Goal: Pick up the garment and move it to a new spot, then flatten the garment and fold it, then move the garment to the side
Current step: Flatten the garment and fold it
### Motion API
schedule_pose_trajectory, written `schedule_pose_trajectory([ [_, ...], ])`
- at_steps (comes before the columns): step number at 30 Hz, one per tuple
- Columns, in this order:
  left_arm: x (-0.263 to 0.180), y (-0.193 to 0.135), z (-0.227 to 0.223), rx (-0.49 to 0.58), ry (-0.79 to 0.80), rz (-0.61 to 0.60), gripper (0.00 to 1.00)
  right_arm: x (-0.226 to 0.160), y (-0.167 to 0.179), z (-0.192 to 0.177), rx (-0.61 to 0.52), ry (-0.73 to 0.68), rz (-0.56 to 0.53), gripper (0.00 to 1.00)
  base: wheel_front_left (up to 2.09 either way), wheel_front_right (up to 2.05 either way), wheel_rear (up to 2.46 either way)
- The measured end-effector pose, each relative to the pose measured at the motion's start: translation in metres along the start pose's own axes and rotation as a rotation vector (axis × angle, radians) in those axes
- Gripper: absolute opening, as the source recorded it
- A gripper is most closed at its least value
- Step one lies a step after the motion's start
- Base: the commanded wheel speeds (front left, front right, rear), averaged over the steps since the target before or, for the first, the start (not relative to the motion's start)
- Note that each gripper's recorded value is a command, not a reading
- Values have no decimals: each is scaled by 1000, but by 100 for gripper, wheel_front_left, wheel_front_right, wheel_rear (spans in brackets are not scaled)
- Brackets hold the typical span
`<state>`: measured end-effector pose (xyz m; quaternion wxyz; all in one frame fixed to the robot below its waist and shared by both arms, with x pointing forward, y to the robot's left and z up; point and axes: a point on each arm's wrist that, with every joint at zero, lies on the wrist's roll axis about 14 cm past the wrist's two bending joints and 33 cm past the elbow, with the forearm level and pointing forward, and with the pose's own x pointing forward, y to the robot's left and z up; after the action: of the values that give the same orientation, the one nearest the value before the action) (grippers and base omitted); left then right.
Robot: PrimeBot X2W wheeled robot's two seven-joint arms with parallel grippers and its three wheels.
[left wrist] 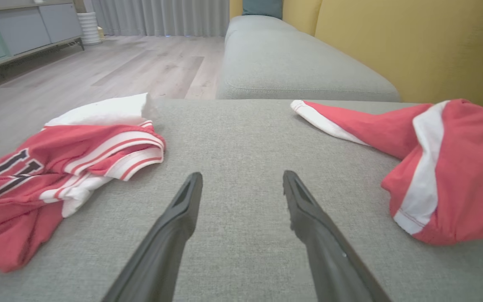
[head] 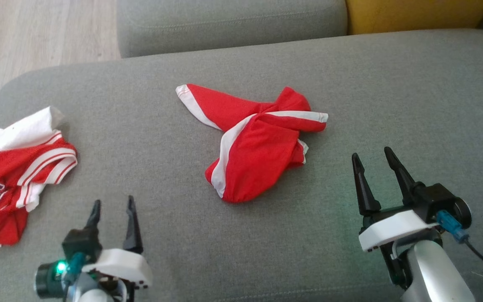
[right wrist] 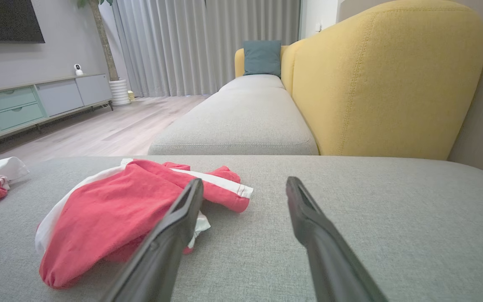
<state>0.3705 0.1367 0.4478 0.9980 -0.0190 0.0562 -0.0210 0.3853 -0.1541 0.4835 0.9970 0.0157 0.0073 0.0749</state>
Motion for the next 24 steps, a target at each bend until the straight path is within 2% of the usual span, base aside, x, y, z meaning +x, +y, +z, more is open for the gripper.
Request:
schedule_pose_trajectory([
  [6, 0, -30, -16, -24, 54, -112, 100, 2, 0, -8, 2, 24, 2, 100, 0, 0, 0],
  [14, 8, -111, -31, -126, 133, -383, 100, 5, -14, -17, -1, 50, -36, 100, 0, 0, 0],
  [18, 11, -132, -42, -125, 173, -452, 100, 5, -26, -17, -6, 51, -67, 100, 0, 0, 0],
  [24, 27, -145, -51, -107, 200, -482, 100, 0, -39, -25, -15, 78, -107, 100, 0, 0, 0],
])
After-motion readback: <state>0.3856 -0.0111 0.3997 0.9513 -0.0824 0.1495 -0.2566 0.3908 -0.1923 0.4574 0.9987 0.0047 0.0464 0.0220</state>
